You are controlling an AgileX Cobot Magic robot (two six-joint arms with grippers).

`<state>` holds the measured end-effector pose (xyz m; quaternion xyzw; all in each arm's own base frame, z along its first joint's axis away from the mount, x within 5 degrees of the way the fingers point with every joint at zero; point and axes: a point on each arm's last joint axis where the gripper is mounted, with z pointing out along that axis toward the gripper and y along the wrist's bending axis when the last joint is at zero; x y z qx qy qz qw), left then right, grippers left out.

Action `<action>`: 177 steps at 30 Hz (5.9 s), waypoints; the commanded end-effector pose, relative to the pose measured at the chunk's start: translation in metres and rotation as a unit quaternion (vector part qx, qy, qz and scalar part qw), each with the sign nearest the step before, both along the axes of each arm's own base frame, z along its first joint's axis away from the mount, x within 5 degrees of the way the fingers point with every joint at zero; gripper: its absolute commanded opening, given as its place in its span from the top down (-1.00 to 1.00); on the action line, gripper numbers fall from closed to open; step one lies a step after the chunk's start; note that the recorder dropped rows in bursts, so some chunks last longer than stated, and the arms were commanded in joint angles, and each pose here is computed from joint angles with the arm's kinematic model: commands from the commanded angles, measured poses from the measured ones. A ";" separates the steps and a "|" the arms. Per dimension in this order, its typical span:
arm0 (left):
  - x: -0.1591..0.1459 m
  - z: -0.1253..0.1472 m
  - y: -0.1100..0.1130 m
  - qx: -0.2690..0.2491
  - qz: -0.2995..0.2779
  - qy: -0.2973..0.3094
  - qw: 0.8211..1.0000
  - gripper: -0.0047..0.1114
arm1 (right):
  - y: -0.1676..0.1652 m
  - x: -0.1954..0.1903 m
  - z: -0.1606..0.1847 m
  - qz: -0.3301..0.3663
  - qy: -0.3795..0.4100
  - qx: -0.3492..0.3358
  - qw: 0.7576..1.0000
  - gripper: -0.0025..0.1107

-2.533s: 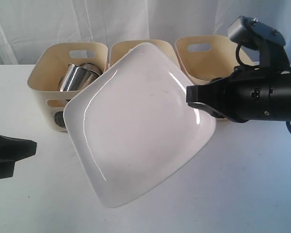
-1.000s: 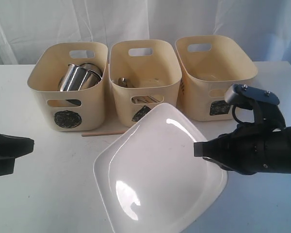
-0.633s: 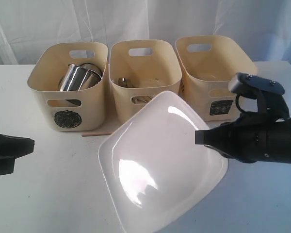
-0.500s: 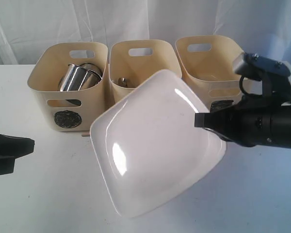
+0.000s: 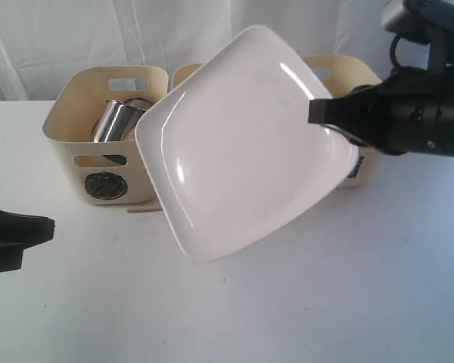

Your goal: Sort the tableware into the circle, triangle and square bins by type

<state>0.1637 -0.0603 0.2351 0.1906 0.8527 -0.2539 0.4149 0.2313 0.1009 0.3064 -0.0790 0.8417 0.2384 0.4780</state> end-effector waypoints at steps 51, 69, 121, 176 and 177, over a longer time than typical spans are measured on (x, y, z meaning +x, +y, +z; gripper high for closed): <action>-0.002 0.001 -0.001 -0.011 0.003 0.004 1.000 0.92 | -0.088 0.173 -0.004 -0.151 -0.063 -0.127 0.978 0.22; -0.001 0.001 0.000 -0.010 0.004 0.003 1.000 0.92 | -0.016 0.107 0.031 0.239 -0.026 -0.145 0.960 -0.05; 0.000 0.000 0.001 -0.004 0.010 0.000 1.000 0.92 | 0.209 0.134 -0.137 0.460 -0.069 -0.395 0.793 -0.05; 0.000 0.000 0.001 -0.002 0.013 0.000 1.000 0.92 | 0.228 0.121 -0.159 0.468 -0.069 -0.433 0.767 0.91; 0.000 0.000 0.001 -0.002 0.013 0.000 1.000 0.92 | 0.229 0.123 -0.158 0.462 -0.080 -0.432 0.771 0.96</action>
